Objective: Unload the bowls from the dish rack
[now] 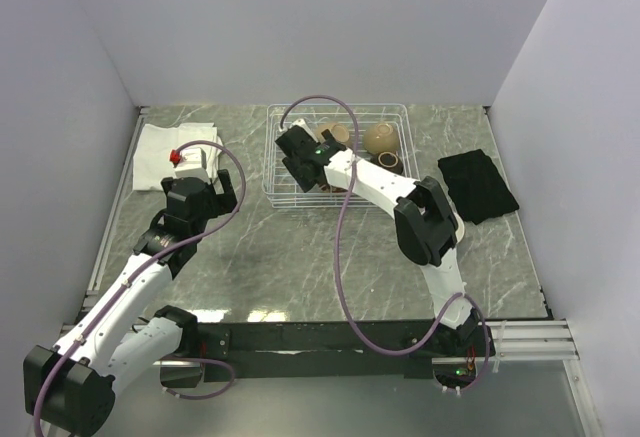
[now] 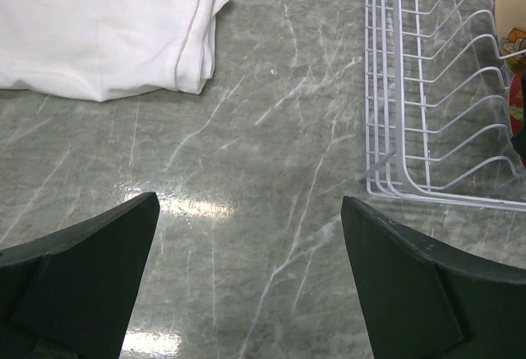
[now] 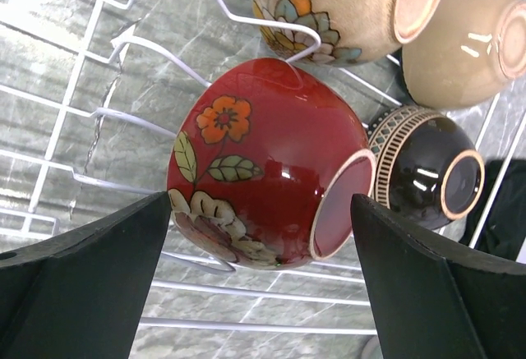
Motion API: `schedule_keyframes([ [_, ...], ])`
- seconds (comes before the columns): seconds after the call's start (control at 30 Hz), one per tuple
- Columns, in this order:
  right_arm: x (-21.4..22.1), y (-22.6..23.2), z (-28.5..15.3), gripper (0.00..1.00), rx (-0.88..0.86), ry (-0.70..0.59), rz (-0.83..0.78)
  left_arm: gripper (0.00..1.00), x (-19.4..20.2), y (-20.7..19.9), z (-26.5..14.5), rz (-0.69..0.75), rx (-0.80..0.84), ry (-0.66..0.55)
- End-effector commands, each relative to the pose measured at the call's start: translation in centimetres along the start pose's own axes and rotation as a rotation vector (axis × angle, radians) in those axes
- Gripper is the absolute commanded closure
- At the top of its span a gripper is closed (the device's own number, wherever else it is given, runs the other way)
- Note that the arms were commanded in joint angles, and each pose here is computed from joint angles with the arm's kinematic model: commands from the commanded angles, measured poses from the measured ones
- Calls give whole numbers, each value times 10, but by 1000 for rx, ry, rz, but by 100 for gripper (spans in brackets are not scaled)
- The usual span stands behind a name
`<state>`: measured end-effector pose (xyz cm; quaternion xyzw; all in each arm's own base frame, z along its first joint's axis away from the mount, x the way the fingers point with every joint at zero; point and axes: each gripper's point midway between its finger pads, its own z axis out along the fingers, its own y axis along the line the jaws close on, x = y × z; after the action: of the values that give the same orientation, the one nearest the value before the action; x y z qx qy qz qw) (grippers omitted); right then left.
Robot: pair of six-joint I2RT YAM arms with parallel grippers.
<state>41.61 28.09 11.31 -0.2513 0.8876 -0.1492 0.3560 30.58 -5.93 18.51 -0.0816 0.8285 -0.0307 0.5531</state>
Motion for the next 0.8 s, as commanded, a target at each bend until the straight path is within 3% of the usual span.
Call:
schedule_keyframes([
  [0.0, 6, 13, 3, 1, -99, 35, -60, 1, -9, -1, -1, -20, -3, -36],
  [0.17, -7, -3, -14, 1, -111, 13, -4, 1, -9, -1, -1, -22, -3, -36],
  [0.37, -50, -15, -44, 0, -118, -69, 217, 0, -9, -2, 0, -20, 0, -35],
  [0.77, -51, -28, -24, 0, 19, -27, 387, 1, -9, -1, -2, -22, 1, -35],
])
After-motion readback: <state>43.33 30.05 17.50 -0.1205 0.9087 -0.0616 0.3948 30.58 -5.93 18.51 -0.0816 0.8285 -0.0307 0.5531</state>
